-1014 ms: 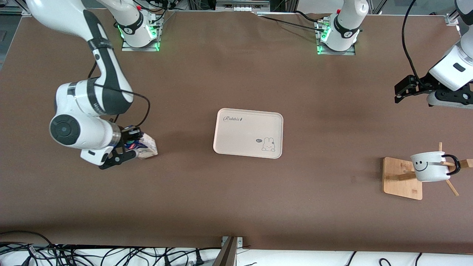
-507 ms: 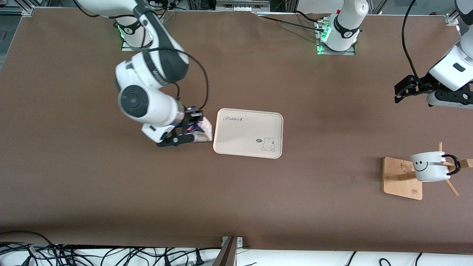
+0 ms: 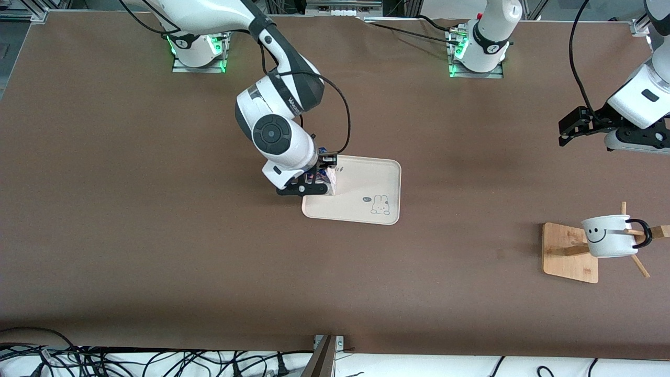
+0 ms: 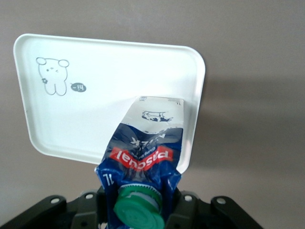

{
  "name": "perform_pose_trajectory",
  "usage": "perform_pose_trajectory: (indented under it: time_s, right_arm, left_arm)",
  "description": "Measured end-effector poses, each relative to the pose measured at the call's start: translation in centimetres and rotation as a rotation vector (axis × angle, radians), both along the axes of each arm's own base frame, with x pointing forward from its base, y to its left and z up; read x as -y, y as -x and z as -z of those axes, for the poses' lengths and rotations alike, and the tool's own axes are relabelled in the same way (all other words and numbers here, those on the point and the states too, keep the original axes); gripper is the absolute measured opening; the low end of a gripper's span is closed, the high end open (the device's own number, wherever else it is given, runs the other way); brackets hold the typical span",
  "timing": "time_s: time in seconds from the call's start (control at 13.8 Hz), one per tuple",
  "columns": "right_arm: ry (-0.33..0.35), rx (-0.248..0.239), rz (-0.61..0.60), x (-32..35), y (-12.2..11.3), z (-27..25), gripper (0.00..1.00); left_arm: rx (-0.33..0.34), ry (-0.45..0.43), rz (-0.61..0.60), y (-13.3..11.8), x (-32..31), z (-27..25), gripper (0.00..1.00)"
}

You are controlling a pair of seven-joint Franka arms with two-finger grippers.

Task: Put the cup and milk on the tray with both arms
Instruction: 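Carry the milk carton with the right gripper over the white tray, then open the right gripper to set the carton on the tray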

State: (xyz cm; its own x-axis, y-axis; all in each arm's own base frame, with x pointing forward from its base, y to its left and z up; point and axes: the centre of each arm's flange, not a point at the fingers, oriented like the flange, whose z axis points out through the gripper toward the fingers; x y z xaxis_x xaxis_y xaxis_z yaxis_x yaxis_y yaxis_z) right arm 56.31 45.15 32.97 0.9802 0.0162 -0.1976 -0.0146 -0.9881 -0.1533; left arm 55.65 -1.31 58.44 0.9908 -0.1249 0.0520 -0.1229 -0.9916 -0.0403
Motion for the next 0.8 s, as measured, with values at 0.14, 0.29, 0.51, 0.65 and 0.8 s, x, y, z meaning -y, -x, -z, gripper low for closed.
perform_pose_trajectory:
  time_s: [0.14,0.29,0.51,0.65,0.8]
  right_arm:
    - [-0.002,0.012,0.005,-0.1,-0.3,0.4,0.43]
    - [0.000,0.020,0.012,-0.2,-0.3,0.6,0.45]
    - [0.002,0.030,0.055,0.0,-0.8,0.1,0.70]
    - [-0.011,0.058,0.127,0.1,-1.6,-2.3,0.92]
    - [-0.037,0.109,0.193,1.0,-2.5,-6.8,1.00]
  left_arm:
    - [0.000,0.000,0.000,0.0,0.0,0.0,1.00]
    - [-0.001,0.000,-0.001,0.0,0.0,-0.1,1.00]
    - [-0.034,-0.002,-0.003,-0.3,0.0,-1.0,1.00]
    - [-0.018,0.006,-0.009,-2.0,-0.1,-1.6,1.00]
    - [-0.024,0.009,-0.026,-4.8,-0.7,-0.4,1.00]
